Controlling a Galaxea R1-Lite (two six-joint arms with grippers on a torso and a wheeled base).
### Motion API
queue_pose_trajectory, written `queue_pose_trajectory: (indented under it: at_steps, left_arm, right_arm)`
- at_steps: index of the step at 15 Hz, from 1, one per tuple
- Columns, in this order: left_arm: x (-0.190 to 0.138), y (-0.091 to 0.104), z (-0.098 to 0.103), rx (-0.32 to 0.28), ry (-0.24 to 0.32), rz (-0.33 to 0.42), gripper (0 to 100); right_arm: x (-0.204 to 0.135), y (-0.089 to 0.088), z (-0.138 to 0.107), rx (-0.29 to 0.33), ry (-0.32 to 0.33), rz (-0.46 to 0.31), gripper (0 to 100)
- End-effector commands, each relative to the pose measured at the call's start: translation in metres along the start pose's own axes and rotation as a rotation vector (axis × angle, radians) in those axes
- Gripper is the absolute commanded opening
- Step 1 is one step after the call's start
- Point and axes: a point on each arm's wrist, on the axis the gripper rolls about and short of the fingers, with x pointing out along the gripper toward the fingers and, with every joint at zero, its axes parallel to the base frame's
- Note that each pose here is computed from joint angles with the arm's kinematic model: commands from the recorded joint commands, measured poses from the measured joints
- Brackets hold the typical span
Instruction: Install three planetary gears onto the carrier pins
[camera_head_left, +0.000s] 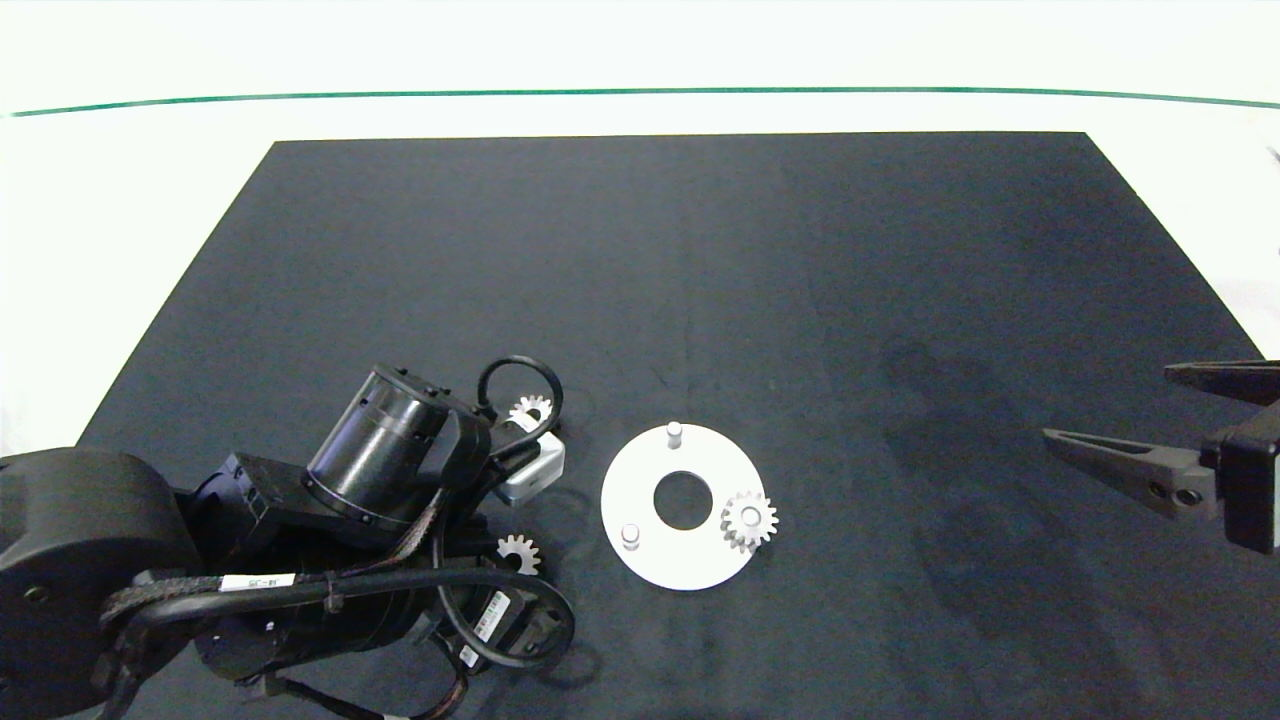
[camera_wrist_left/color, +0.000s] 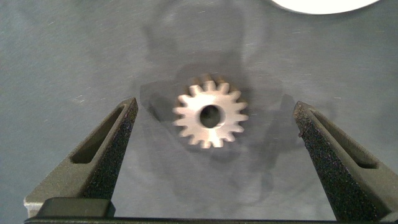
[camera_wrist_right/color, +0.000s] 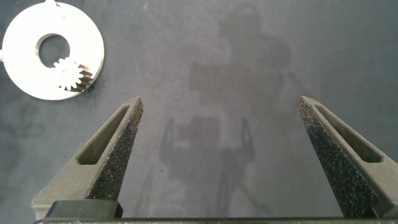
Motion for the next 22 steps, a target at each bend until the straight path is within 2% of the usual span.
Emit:
queue_pose_trajectory:
  at_steps: [1,3,7,22]
  left_arm:
    - [0.001,0.003,-0.002,-0.007,0.009,0.008,98]
    - [0.001,0.002,-0.005,-0.007,0.009,0.008,93]
    - [0.006,0.0,-0.013,-0.013,-0.04,0.014,86]
    - [0.007,0.001,-0.012,-0.024,-0.042,0.016,56]
  right_arm:
    - [0.0,0.0,0.0,-0.002,0.0,0.001,100]
    - [0.001,0.001,-0.001,-0.003,0.006,0.001,100]
    - [0.0,0.0,0.0,-0.002,0.0,0.001,100]
    - [0.0,0.0,0.0,-0.001,0.0,0.002,100]
